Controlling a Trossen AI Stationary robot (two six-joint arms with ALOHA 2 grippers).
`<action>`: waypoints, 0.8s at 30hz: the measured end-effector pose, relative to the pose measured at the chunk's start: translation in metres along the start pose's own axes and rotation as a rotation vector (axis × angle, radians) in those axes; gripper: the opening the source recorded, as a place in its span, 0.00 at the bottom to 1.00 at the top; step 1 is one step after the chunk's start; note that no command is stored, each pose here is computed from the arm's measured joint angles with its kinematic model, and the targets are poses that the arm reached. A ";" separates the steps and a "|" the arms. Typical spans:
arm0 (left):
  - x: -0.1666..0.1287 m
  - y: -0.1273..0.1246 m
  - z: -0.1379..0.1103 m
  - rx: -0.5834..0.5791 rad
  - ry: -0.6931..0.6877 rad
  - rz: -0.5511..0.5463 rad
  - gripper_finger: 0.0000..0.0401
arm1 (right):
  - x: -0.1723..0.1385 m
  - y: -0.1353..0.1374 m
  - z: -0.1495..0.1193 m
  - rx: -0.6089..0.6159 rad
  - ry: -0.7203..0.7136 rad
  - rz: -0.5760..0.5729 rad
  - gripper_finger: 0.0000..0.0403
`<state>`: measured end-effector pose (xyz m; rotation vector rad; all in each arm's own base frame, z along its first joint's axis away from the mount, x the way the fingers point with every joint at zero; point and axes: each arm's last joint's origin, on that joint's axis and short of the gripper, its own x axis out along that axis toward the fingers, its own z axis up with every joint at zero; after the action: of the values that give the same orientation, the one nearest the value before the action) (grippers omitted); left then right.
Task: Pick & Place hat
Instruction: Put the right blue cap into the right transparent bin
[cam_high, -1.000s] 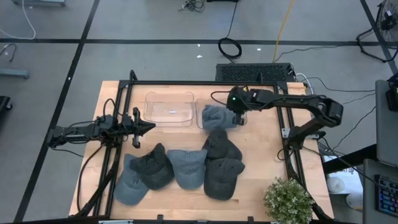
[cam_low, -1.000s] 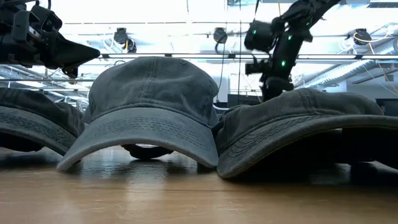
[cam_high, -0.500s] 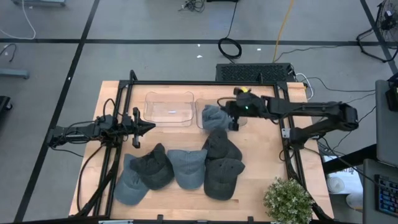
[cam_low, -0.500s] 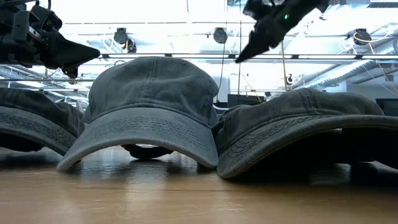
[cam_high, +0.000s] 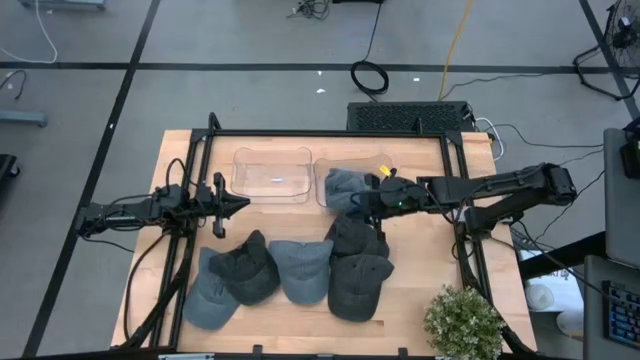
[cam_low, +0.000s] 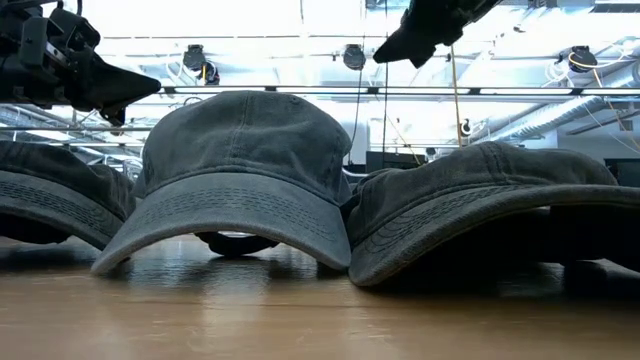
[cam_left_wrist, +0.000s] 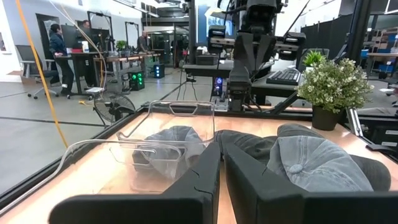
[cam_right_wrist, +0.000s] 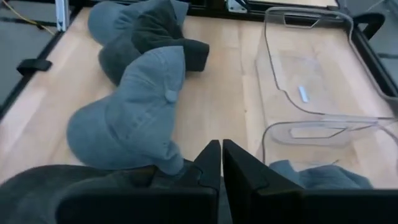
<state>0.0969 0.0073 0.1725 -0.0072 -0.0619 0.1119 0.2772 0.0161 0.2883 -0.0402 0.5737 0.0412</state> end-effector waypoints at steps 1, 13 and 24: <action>0.000 0.000 0.000 0.000 0.000 0.000 0.08 | -0.001 0.002 0.000 0.010 -0.002 0.005 0.01; 0.000 0.000 0.000 0.000 0.000 0.000 0.08 | 0.006 0.034 -0.006 -0.071 -0.217 0.103 0.01; 0.000 0.000 0.000 0.000 0.000 0.000 0.08 | 0.009 0.068 -0.044 -0.024 -0.459 0.244 0.00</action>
<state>0.0969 0.0074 0.1725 -0.0072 -0.0617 0.1120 0.2575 0.0821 0.2448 0.0164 0.1164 0.2878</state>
